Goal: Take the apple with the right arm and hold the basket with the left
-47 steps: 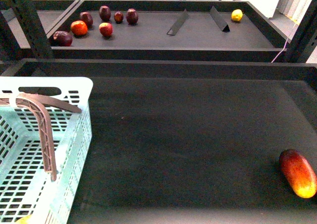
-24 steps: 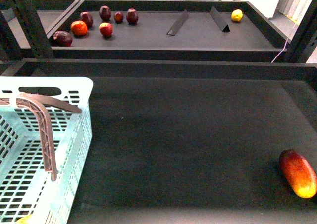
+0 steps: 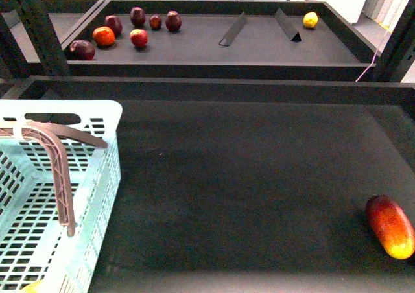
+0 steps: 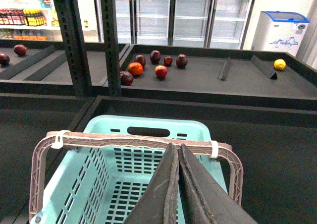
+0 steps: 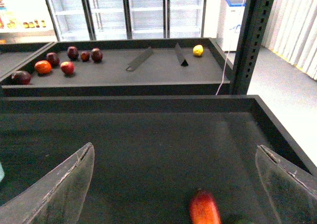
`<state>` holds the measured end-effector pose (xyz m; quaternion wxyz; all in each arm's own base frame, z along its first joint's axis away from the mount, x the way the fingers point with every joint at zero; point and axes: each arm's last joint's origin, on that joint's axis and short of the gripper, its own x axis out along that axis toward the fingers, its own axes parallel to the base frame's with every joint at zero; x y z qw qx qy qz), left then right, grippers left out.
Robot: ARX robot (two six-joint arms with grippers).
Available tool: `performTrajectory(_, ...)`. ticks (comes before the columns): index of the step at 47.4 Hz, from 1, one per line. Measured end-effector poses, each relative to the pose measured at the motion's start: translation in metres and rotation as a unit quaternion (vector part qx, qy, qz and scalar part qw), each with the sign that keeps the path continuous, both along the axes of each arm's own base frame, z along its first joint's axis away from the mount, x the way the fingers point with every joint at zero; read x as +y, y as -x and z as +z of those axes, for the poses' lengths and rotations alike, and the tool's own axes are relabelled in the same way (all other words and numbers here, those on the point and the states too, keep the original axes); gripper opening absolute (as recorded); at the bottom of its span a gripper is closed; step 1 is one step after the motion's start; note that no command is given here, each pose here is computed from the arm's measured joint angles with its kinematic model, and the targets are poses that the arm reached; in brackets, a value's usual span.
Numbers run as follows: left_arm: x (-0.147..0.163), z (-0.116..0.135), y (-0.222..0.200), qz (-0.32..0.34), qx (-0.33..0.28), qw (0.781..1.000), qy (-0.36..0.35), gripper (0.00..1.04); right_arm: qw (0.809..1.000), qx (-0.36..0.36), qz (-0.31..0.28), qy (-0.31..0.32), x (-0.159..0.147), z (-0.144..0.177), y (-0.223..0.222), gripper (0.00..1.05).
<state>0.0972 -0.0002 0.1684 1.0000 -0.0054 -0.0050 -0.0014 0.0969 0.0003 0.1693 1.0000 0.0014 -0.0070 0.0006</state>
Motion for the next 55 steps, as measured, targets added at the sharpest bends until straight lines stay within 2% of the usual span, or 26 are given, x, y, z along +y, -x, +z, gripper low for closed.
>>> performTrajectory(23, 0.0, 0.0, 0.0, 0.0, 0.0, 1.0, 0.0, 0.04, 1.0, 0.0, 0.0, 0.0, 0.0, 0.0, 0.0, 0.96)
performTrajectory(26, 0.0, 0.0, 0.0, 0.0, 0.0, 1.0, 0.0, 0.13, 1.0, 0.0, 0.0, 0.0, 0.0, 0.0, 0.0, 0.96)
performTrajectory(29, 0.0, 0.0, 0.0, 0.0, 0.0, 1.0, 0.0, 0.29, 1.0, 0.0, 0.0, 0.0, 0.0, 0.0, 0.0, 0.96)
performTrajectory(39, 0.0, 0.0, 0.0, 0.0, 0.0, 1.0, 0.0, 0.66, 1.0, 0.0, 0.0, 0.0, 0.0, 0.0, 0.0, 0.96)
performTrajectory(43, 0.0, 0.0, 0.0, 0.0, 0.0, 1.0, 0.0, 0.87, 1.0, 0.0, 0.0, 0.0, 0.0, 0.0, 0.0, 0.96)
performTrajectory(46, 0.0, 0.0, 0.0, 0.0, 0.0, 1.0, 0.0, 0.97, 1.0, 0.0, 0.0, 0.0, 0.0, 0.0, 0.0, 0.96)
performTrajectory(47, 0.0, 0.0, 0.0, 0.0, 0.0, 1.0, 0.0, 0.99, 1.0, 0.0, 0.0, 0.0, 0.0, 0.0, 0.0, 0.96)
performTrajectory(55, 0.0, 0.0, 0.0, 0.0, 0.0, 1.0, -0.001, 0.98, 1.0, 0.0, 0.0, 0.0, 0.0, 0.0, 0.0, 0.96)
